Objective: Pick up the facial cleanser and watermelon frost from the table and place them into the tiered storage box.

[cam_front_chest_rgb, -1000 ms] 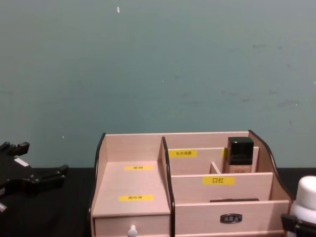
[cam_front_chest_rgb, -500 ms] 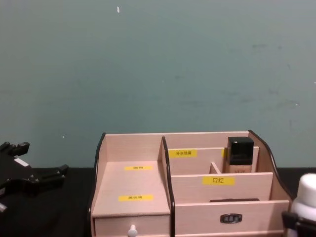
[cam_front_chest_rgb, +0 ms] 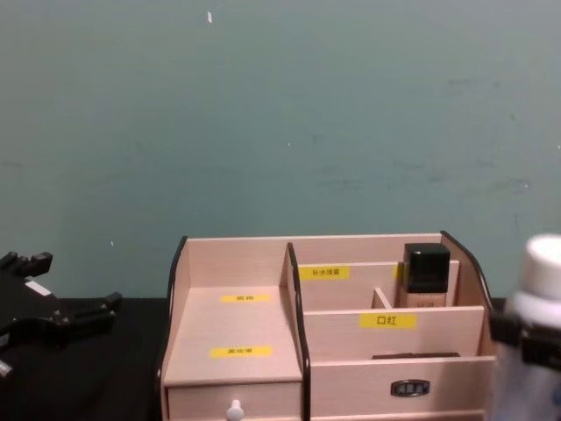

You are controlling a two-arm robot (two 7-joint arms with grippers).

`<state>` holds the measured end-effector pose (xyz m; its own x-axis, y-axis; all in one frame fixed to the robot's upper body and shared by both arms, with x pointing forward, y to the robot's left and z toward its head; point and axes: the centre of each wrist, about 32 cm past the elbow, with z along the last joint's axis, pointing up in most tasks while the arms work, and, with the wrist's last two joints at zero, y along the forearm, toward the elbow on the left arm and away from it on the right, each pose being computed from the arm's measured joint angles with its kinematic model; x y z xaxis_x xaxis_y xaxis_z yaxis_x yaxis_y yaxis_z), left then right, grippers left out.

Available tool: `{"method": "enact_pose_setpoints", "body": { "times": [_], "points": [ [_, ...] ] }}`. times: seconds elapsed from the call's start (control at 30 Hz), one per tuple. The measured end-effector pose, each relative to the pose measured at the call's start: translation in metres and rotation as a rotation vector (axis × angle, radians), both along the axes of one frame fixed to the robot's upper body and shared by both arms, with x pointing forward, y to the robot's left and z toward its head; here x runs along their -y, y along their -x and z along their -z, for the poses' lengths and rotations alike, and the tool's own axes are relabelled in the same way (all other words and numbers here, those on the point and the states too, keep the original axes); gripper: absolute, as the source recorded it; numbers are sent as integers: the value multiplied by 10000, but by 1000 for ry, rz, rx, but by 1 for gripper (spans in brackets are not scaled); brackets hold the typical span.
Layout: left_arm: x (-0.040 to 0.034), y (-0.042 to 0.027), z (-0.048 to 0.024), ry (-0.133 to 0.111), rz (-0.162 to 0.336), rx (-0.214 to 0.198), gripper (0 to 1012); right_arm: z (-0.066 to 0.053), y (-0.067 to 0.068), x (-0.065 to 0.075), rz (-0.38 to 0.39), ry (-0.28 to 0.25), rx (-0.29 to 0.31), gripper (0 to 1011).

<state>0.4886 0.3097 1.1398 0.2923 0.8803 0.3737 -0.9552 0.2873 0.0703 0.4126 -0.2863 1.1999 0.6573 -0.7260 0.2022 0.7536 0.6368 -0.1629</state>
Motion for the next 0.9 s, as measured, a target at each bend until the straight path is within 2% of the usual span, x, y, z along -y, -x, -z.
{"method": "enact_pose_setpoints", "body": {
  "times": [0.23, 0.4, 0.63, 0.9],
  "points": [
    [0, 0, 0, 0, 0, 0, 1001, -265, 0, -124, -59, -17, 63, 613],
    [0, 0, 0, 0, 0, 0, 1001, -415, -91, -279, -94, -29, 107, 613],
    [0, 0, 0, 0, 0, 0, 1001, -484, -329, -482, -108, -38, 139, 613],
    [0, 0, 0, 0, 0, 0, 1001, -477, -590, -637, -97, -47, 151, 613]
  ]
}}
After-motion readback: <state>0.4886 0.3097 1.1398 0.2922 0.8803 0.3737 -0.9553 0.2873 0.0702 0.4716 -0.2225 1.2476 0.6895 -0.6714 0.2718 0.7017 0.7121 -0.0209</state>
